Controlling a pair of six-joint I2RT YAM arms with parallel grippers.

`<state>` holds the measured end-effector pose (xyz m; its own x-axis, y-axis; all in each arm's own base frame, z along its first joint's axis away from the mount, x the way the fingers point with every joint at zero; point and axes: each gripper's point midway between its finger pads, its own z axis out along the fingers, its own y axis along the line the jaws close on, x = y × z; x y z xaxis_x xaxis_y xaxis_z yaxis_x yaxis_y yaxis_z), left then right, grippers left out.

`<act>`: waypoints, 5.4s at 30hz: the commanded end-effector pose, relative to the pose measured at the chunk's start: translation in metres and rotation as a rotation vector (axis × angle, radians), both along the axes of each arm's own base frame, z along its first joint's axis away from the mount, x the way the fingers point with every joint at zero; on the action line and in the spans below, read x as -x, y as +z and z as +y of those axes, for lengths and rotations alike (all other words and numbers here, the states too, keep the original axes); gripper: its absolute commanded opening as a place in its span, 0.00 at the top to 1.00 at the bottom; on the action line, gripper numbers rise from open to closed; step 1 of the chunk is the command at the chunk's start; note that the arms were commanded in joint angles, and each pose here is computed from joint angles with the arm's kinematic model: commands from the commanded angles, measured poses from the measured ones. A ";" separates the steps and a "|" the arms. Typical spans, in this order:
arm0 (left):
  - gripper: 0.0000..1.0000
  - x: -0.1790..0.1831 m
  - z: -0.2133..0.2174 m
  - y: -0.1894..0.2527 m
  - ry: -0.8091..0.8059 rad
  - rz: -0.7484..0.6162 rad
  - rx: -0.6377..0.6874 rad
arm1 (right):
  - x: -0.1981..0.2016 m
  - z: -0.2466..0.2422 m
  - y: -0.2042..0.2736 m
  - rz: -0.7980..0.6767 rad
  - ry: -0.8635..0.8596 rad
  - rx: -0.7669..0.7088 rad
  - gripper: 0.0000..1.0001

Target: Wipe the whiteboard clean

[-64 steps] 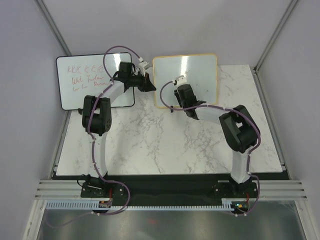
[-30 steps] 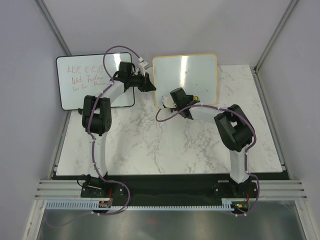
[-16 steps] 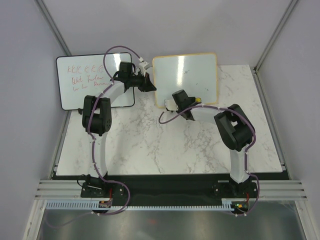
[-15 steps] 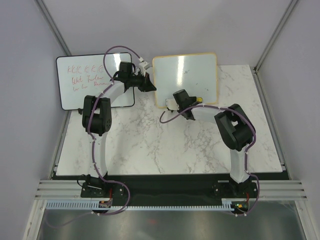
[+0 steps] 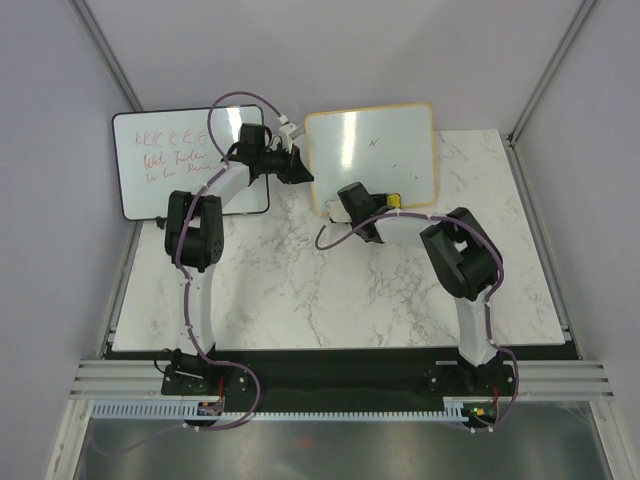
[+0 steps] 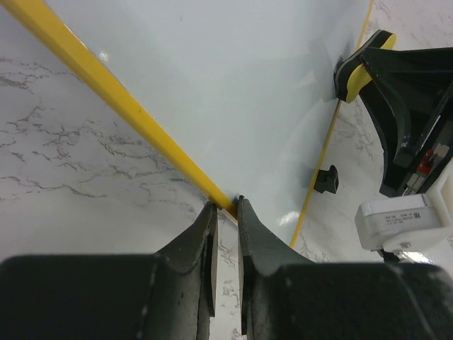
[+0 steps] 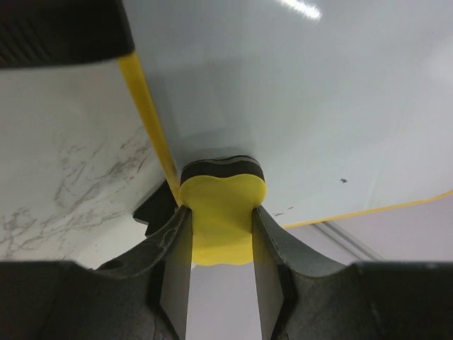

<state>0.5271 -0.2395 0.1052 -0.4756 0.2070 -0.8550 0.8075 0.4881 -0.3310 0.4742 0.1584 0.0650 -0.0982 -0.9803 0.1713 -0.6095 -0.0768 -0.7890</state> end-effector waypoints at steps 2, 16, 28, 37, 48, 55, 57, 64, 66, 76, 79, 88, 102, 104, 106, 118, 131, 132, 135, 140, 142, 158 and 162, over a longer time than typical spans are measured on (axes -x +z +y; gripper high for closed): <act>0.98 -0.008 -0.002 0.043 -0.032 -0.150 0.003 | -0.013 0.037 0.000 -0.009 0.095 -0.070 1.00; 0.98 -0.010 0.001 0.043 -0.026 -0.158 -0.009 | -0.027 -0.065 0.020 -0.089 -0.132 -0.057 1.00; 0.98 -0.010 0.001 0.047 -0.023 -0.167 -0.010 | -0.021 0.004 -0.006 -0.036 0.018 -0.136 1.00; 0.98 -0.010 0.001 0.045 -0.023 -0.166 -0.012 | -0.017 -0.013 -0.009 -0.033 -0.039 -0.158 1.00; 0.98 -0.011 0.003 0.045 -0.021 -0.168 -0.015 | -0.020 -0.077 0.007 -0.099 -0.221 -0.198 1.00; 0.98 -0.012 0.003 0.047 -0.018 -0.168 -0.013 | -0.042 -0.016 0.017 -0.136 -0.133 -0.287 1.00; 0.98 -0.011 0.003 0.049 -0.020 -0.170 -0.010 | -0.048 0.007 0.020 -0.148 -0.111 -0.355 1.00; 0.98 -0.011 0.003 0.047 -0.021 -0.170 -0.014 | -0.060 0.026 0.041 -0.181 -0.152 -0.654 1.00; 0.98 -0.011 0.003 0.047 -0.021 -0.169 -0.012 | -0.063 0.008 0.042 -0.199 -0.223 -0.728 1.00; 0.98 -0.011 0.003 0.046 -0.021 -0.168 -0.017 | -0.076 -0.089 0.039 -0.364 -0.574 -1.048 1.00; 0.98 -0.011 0.003 0.047 -0.021 -0.168 -0.015 | -0.083 -0.098 0.047 -0.418 -0.630 -1.171 1.00; 0.98 -0.011 0.002 0.049 -0.021 -0.166 -0.009 | -0.083 -0.043 0.043 -0.376 -0.592 -1.353 1.00; 0.98 -0.011 0.001 0.050 -0.018 -0.160 -0.005 | -0.097 -0.013 0.067 -0.420 -0.547 -1.361 1.00; 0.98 -0.011 0.001 0.049 -0.019 -0.160 -0.005 | -0.098 -0.045 0.067 -0.476 -0.620 -1.336 1.00; 0.98 -0.012 0.001 0.048 -0.018 -0.157 -0.004 | -0.097 -0.073 0.067 -0.518 -0.668 -1.326 1.00; 0.98 -0.013 0.000 0.052 -0.018 -0.164 0.002 | -0.087 -0.022 0.052 -0.416 -0.577 -1.357 1.00; 0.98 -0.013 0.001 0.051 -0.016 -0.165 -0.004 | -0.141 0.025 0.122 -0.462 -0.398 -1.472 1.00; 0.98 -0.012 0.001 0.050 -0.016 -0.162 -0.003 | -0.144 0.020 0.121 -0.466 -0.421 -1.472 1.00; 0.98 -0.012 0.001 0.052 -0.017 -0.167 -0.005 | -0.157 -0.005 0.127 -0.524 -0.482 -1.502 1.00; 0.98 -0.012 0.001 0.051 -0.018 -0.164 -0.004 | -0.161 -0.018 0.129 -0.548 -0.488 -1.475 1.00; 0.98 -0.012 0.001 0.052 -0.018 -0.166 -0.003 | -0.162 -0.012 0.125 -0.527 -0.472 -1.482 1.00; 0.98 -0.012 0.001 0.050 -0.016 -0.163 -0.006 | -0.151 0.092 0.134 -0.482 -0.264 -1.548 1.00; 0.98 -0.013 0.002 0.050 -0.016 -0.166 -0.008 | -0.157 0.050 0.132 -0.579 -0.365 -1.509 1.00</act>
